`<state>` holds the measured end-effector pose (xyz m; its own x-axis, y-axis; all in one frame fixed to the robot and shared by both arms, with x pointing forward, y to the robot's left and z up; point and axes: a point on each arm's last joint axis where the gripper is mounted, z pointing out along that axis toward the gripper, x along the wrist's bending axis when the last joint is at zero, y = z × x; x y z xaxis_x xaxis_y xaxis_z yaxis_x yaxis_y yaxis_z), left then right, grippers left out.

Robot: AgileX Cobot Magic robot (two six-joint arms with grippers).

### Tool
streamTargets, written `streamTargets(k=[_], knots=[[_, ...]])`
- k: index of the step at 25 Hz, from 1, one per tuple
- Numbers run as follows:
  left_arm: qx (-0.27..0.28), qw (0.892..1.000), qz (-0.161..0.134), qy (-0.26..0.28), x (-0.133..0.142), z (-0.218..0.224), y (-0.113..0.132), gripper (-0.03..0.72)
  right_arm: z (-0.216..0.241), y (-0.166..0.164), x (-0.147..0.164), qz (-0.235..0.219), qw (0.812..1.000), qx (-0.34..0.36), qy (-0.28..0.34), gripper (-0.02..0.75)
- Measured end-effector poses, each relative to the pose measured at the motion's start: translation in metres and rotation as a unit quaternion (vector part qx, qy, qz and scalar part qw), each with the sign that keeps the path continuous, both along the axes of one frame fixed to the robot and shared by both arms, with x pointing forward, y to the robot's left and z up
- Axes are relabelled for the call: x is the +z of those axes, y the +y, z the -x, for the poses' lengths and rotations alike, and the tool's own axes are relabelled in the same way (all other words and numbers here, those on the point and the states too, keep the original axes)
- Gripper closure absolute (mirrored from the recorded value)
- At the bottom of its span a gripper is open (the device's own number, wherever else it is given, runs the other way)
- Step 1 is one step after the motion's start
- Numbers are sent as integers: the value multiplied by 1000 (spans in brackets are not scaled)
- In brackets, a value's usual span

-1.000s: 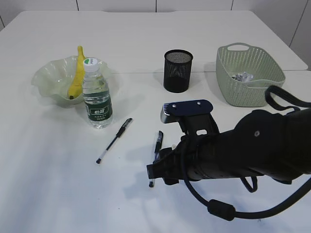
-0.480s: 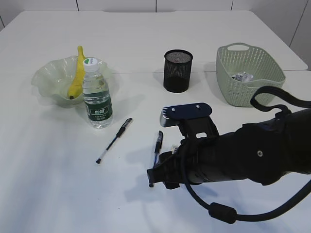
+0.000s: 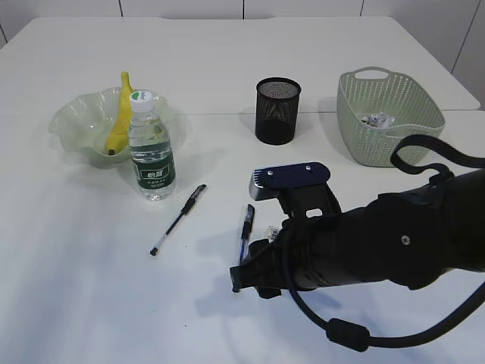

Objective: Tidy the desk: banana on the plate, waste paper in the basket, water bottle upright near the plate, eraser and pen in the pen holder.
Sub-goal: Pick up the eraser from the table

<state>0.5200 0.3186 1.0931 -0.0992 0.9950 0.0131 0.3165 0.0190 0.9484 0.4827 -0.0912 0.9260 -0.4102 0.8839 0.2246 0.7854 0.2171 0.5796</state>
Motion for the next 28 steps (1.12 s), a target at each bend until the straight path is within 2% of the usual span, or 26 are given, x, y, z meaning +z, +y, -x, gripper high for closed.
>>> streamTargets(k=[8,16,28], knots=[[-11,1000,3,-3,1,0,-2,192,1,1,2,13,999,15,28,349],[-26,999,16,-9,1,-1,-5,192,-31,0,32,22,999,27,8,349],[-30,999,17,-10,2,-1,-6,192,-60,-22,59,117,990,59,44,349]])
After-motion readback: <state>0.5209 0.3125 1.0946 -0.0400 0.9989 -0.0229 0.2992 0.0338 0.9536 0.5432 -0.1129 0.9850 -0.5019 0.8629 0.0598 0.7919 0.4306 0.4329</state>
